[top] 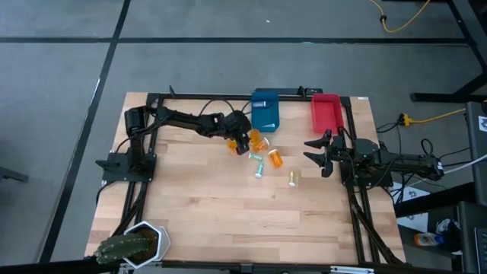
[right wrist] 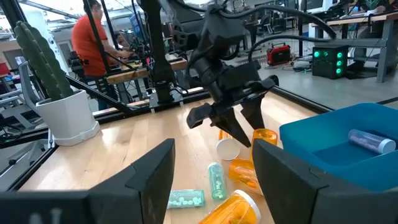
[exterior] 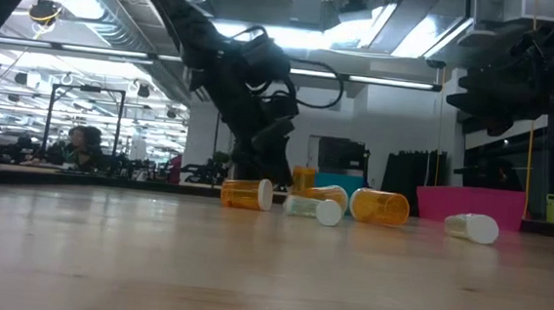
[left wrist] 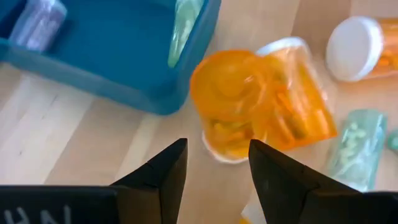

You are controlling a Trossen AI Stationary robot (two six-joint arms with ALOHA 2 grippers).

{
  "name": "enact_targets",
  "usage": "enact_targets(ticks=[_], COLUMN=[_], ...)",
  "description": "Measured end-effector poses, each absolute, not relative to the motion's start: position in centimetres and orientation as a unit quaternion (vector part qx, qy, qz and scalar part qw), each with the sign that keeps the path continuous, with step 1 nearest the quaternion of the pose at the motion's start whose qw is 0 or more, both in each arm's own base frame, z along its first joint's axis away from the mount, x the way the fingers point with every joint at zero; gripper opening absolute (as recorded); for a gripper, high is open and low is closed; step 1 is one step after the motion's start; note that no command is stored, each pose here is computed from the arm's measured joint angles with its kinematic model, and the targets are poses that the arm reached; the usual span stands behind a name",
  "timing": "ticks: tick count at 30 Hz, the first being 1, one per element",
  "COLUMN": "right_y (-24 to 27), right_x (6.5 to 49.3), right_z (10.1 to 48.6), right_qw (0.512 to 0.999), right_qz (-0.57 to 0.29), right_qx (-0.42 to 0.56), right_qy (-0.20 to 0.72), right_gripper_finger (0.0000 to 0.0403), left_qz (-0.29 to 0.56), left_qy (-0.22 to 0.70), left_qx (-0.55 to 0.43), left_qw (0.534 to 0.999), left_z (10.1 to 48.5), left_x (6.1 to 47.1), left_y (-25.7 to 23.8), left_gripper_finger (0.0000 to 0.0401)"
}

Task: Pick and place medicine bottles into bin by pill shape (circle, oval)
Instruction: Move the orange pill bottles to the left of the table

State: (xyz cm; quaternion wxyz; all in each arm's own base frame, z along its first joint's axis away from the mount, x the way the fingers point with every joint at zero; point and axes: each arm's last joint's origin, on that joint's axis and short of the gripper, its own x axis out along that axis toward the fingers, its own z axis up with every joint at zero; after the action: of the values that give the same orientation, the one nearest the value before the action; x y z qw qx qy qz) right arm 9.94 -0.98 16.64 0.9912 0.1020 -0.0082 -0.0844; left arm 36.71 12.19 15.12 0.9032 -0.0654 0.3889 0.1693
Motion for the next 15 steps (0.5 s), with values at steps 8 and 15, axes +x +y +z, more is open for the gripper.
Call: enact_targets(ticks=[8, 15], right_y=[-1.0, -1.0], right_x=[9.9, 10.0], right_z=[16.6, 16.6], right_qw=[0.991, 0.991], right_qz=[-0.084, -0.085], right_qx=[0.103, 0.103], right_qy=[-0.008, -0.007], right_gripper_finger=[0.0217, 0.0217], left_qz=[0.156, 0.143], left_qy=[0.364, 0.332], left_qx=[-0.065, -0.071], left_qw=[0.916, 0.93], left_z=[14.7, 14.1], left_x=[37.8, 38.9], left_y=[10.9, 9.8], left_gripper_finger=[0.0165, 0.0165])
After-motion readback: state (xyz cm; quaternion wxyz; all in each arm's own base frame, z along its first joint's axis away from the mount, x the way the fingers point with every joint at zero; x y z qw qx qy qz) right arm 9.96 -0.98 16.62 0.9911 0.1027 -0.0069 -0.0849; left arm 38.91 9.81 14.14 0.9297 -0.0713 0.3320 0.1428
